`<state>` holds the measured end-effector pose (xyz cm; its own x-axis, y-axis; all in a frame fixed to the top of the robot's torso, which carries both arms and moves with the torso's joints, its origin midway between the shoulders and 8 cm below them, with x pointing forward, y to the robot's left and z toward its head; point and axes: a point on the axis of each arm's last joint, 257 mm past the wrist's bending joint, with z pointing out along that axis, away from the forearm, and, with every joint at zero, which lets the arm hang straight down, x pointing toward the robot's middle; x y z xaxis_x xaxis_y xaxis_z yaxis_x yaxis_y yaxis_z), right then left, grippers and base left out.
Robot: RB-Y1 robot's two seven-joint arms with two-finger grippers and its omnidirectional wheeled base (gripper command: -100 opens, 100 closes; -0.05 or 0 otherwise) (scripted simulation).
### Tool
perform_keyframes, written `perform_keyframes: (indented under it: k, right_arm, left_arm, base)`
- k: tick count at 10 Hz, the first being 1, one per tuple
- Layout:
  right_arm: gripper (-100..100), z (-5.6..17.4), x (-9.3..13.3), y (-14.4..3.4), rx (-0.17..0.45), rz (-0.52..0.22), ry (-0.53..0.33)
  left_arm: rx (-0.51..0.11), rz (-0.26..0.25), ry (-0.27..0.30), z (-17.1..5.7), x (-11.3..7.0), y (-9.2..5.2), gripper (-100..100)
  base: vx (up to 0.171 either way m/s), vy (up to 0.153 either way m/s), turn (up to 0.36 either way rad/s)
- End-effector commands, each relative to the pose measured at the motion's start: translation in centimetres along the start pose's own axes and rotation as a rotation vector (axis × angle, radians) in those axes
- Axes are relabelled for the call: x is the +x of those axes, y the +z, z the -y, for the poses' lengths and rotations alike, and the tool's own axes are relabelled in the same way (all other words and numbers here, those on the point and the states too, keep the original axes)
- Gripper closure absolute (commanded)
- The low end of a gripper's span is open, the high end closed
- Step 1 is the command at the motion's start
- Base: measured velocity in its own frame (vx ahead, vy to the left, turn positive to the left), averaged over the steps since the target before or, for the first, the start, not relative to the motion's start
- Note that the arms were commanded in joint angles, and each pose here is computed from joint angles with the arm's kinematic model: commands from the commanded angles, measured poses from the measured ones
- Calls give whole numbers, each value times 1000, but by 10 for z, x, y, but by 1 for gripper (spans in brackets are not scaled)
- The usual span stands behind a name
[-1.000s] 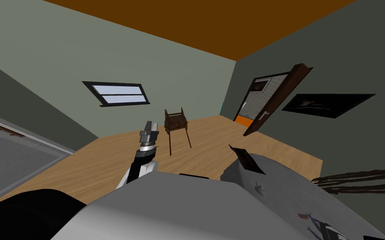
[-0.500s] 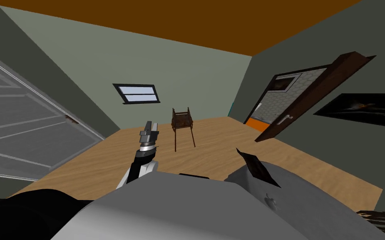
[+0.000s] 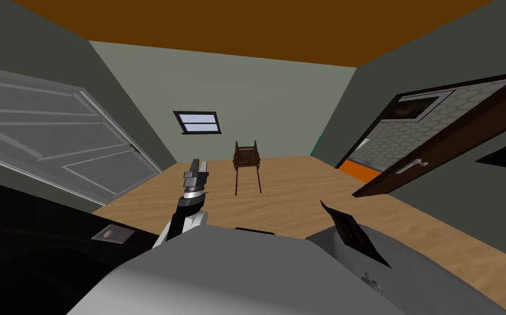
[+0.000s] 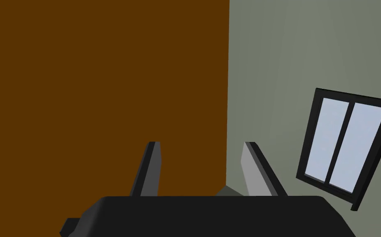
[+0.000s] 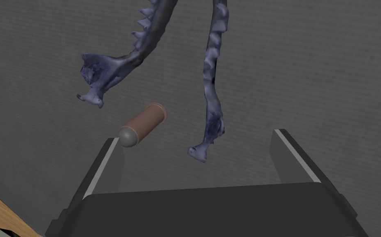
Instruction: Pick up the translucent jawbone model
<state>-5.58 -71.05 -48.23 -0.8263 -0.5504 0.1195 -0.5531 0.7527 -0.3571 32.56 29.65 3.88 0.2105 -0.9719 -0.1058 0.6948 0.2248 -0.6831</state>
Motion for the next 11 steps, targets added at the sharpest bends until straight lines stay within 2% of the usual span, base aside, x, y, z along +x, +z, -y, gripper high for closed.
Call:
perform_keyframes:
  k: [1, 3, 4, 6, 8, 9, 11]
  right_arm:
    - [-100, -2, 5, 0, -4, -5, -7]
    - [-100, -37, 47, -6, -16, -54, 86]
    - [-100, -36, 46, -6, -13, -49, 101]
    - [-100, -74, 90, -17, -23, -106, 170]
    - [-100, -69, 89, -18, -17, -99, 174]
    - [100, -70, 89, -18, -18, -99, 170]
    - [100, -71, 89, -18, -20, -99, 171]
  left_arm:
    - [0, 0, 0, 0, 0, 0, 0]
    - [0, 0, 0, 0, 0, 0, 0]
    - [0, 0, 0, 0, 0, 0, 0]
    - [0, 0, 0, 0, 0, 0, 0]
    - [0, 0, 0, 0, 0, 0, 0]
    - [0, 0, 0, 0, 0, 0, 0]
    - [0, 0, 0, 0, 0, 0, 0]
  base:
    - [-23, -3, -40]
    - [-63, 9, 360]
    - [-71, -2, 214]
    - [-66, 8, 382]
    - [-37, 2, 136]
    - [0, 0, 0]
    - [0, 0, 0]
